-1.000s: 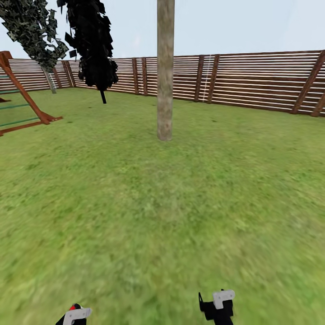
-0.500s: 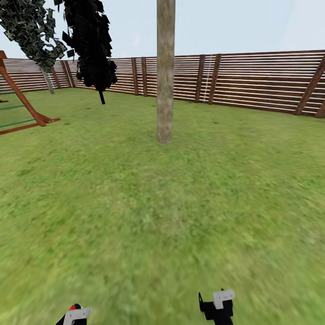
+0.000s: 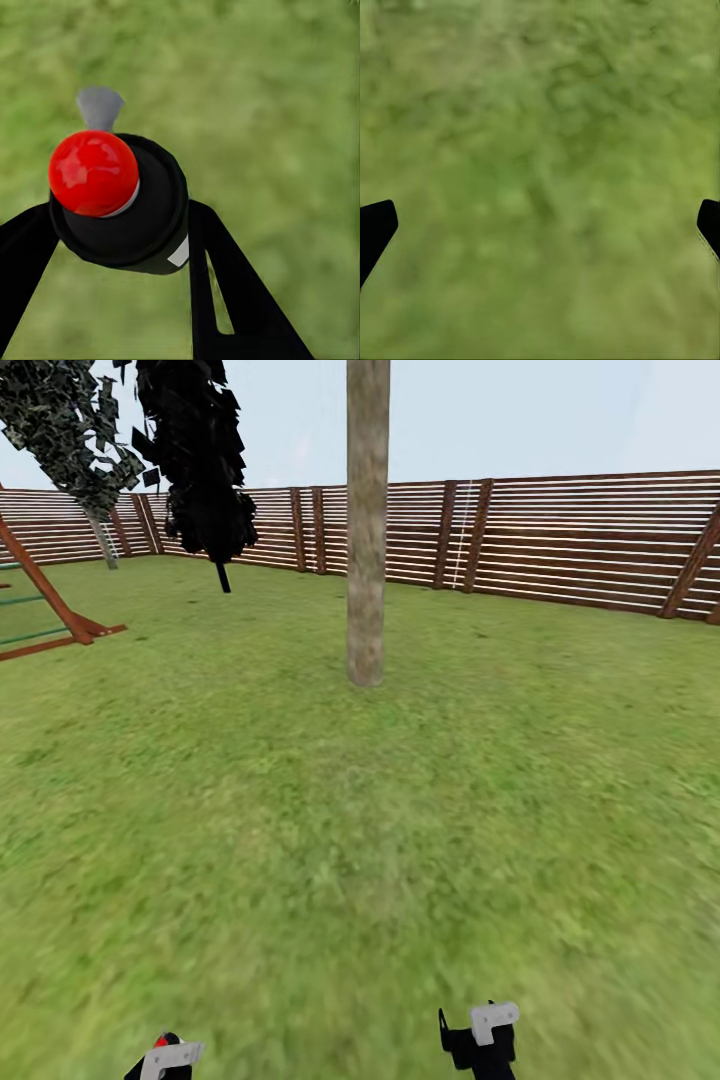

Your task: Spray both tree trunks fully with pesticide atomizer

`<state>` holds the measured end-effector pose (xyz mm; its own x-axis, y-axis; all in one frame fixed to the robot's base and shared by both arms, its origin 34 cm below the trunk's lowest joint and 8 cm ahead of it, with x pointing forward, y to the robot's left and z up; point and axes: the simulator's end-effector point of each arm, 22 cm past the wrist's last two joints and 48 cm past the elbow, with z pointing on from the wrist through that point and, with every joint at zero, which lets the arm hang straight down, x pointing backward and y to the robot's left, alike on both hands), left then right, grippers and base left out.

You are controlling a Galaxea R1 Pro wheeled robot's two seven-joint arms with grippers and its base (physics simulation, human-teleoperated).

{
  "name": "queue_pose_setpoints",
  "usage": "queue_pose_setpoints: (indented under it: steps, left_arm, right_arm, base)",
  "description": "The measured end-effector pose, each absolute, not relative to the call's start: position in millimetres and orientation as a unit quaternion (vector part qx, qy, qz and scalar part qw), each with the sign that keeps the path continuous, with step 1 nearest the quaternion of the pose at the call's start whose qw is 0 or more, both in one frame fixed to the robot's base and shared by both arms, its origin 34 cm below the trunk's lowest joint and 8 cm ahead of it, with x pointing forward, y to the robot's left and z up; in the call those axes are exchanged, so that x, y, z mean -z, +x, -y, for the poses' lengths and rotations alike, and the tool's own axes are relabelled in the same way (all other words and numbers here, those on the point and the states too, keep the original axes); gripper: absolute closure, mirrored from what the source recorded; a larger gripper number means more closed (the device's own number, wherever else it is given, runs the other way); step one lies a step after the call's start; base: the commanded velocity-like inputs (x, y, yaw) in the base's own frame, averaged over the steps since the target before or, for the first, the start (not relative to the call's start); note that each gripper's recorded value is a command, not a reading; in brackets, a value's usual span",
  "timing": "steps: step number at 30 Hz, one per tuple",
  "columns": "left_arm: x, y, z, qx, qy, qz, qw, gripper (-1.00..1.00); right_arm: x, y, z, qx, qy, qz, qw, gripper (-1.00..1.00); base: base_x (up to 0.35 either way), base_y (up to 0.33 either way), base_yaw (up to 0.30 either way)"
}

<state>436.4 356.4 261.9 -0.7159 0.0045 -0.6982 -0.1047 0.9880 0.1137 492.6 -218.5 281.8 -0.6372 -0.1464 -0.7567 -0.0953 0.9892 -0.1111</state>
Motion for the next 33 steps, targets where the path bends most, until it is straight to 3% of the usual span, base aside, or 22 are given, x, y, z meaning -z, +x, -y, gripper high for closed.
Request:
queue_pose_setpoints:
  steps: [33]
  left_arm:
    - [-265.1,439.5,-356.1,-0.072,-0.028,-0.922,0.38,1.0]
  right_arm:
    - [-286.0,495.9,222.4,0.033,-0.066,-0.902,0.426,-1.0]
  base:
    - [0.344,0.0,0.0]
